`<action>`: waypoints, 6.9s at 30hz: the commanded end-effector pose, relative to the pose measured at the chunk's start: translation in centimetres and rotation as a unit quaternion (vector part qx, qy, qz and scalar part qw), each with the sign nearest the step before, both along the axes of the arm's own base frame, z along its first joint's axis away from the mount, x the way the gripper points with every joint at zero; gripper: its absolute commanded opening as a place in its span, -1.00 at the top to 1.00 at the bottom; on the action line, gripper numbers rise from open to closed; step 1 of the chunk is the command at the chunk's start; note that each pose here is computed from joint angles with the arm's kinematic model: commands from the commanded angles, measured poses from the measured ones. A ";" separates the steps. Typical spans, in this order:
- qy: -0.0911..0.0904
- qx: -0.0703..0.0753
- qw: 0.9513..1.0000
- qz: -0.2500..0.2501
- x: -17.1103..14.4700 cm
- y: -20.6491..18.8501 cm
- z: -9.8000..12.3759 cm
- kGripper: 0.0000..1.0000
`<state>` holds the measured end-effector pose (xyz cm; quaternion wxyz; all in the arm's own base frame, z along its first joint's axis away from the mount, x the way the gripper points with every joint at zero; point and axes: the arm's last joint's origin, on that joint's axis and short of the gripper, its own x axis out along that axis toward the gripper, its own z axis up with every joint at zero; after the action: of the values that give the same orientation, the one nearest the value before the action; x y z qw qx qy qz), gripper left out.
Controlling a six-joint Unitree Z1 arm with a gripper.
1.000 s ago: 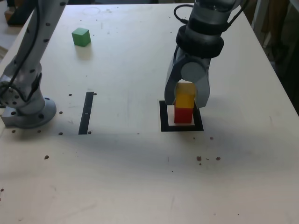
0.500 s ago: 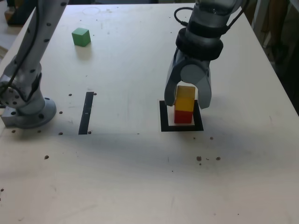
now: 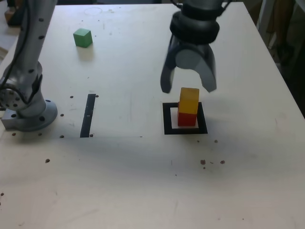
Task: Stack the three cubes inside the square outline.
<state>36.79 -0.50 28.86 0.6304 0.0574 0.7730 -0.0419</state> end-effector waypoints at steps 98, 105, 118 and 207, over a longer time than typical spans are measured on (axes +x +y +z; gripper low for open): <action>0.115 -0.031 0.852 0.510 -27.5 36.5 -6.6 -0.76; 0.112 -0.042 0.850 0.512 -27.6 36.9 -7.0 -0.54; 0.112 -0.040 0.847 0.518 -27.9 37.7 -7.7 0.12; 0.002 -0.011 0.998 0.064 -3.2 10.5 4.1 0.42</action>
<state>33.33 10.54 33.06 0.6357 0.0011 0.7719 -0.0045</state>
